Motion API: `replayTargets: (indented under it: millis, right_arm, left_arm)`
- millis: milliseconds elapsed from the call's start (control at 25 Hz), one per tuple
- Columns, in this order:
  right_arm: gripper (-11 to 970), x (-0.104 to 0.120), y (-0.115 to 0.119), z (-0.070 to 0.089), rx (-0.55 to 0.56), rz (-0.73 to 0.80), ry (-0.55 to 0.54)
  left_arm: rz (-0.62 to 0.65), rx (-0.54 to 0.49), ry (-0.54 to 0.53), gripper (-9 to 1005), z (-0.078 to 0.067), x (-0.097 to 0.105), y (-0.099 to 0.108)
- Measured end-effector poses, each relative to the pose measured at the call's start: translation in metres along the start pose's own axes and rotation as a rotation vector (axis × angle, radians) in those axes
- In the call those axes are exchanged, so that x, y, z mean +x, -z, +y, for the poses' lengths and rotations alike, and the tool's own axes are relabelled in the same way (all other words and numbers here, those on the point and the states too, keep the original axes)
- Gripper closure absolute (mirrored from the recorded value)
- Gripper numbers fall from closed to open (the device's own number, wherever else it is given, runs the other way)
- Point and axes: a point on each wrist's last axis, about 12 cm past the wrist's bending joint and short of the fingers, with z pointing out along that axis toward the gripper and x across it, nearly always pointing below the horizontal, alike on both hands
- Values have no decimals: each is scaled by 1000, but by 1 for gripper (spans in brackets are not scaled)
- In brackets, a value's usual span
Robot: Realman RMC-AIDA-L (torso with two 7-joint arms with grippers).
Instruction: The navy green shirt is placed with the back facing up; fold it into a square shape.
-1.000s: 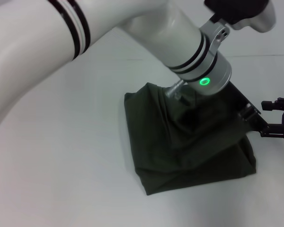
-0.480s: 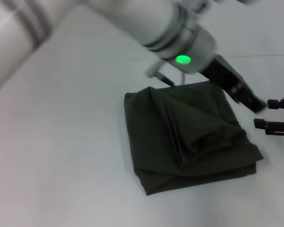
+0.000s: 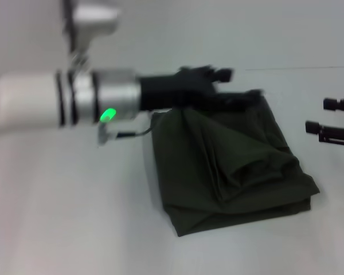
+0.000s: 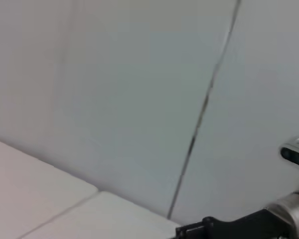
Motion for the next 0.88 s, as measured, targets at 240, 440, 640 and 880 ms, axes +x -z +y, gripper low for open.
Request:
replayTargets:
  millis: [240, 440, 640, 880]
  right_arm:
    - [144, -4, -7, 7, 11, -90, -35]
    - [145, -5, -14, 13, 11, -139, -94]
    - [146, -12, -30, 25, -75, -85, -64]
    - [148, -19, -55, 37, -219, 65, 84]
  left_arm:
    - [-129, -45, -16, 85, 3, 66, 43]
    - [-194, -102, -25, 85, 4, 90, 65]
    - [-195, -93, -38, 86, 4, 91, 69]
    - [-189, -92, -55, 86, 4, 92, 71]
